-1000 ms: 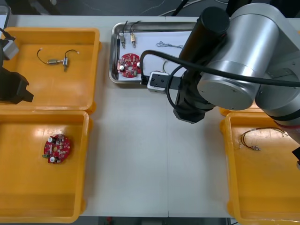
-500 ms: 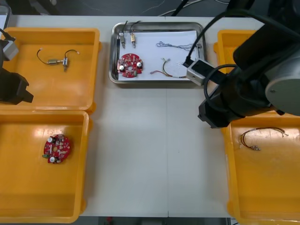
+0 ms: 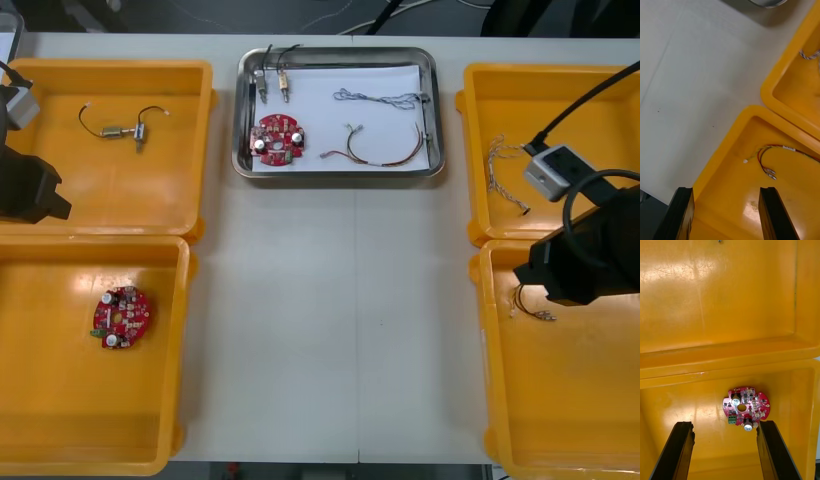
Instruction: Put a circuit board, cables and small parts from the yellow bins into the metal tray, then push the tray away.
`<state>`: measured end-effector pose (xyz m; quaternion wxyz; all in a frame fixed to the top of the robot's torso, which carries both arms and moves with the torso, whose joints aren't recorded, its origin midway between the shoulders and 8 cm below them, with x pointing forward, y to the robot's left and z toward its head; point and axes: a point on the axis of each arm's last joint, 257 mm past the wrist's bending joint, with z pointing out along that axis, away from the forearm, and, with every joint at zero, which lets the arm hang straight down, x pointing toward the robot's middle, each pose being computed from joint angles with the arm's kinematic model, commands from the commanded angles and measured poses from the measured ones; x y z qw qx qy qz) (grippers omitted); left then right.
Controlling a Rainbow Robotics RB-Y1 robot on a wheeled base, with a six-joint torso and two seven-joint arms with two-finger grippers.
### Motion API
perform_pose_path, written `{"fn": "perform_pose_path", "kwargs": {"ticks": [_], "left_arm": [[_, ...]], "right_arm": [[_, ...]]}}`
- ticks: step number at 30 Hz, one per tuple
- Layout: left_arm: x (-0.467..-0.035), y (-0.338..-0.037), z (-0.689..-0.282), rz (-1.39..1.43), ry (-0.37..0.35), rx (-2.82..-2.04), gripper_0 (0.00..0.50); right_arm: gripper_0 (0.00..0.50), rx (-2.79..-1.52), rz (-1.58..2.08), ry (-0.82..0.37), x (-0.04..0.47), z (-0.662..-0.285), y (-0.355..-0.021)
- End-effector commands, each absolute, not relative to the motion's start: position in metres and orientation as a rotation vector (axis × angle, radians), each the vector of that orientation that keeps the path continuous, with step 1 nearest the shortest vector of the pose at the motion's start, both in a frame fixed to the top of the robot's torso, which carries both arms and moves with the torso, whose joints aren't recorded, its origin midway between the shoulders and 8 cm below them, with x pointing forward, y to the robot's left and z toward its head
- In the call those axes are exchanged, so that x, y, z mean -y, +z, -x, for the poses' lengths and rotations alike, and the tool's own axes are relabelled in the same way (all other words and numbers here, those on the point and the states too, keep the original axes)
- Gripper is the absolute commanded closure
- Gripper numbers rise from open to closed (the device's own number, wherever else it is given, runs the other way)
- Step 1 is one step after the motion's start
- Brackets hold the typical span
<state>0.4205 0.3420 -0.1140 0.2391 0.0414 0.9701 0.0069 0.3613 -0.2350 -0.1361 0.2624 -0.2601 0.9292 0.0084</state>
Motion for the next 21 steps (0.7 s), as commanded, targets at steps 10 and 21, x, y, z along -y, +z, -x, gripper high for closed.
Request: {"fn": "perform_pose_path", "kwargs": {"ticks": [10, 21], "left_arm": [[-0.342, -0.108, -0.419, -0.03, -0.011, -2.636, 0.0], [-0.342, -0.108, -0.419, -0.03, -0.011, -2.636, 0.0]], "right_arm": [[0.0, -2.572, 0.326, -0.055, 0.32, -0.351, -0.123], [0.0, -2.559, 0.114, -0.053, 0.357, -0.358, -0.11]]}}
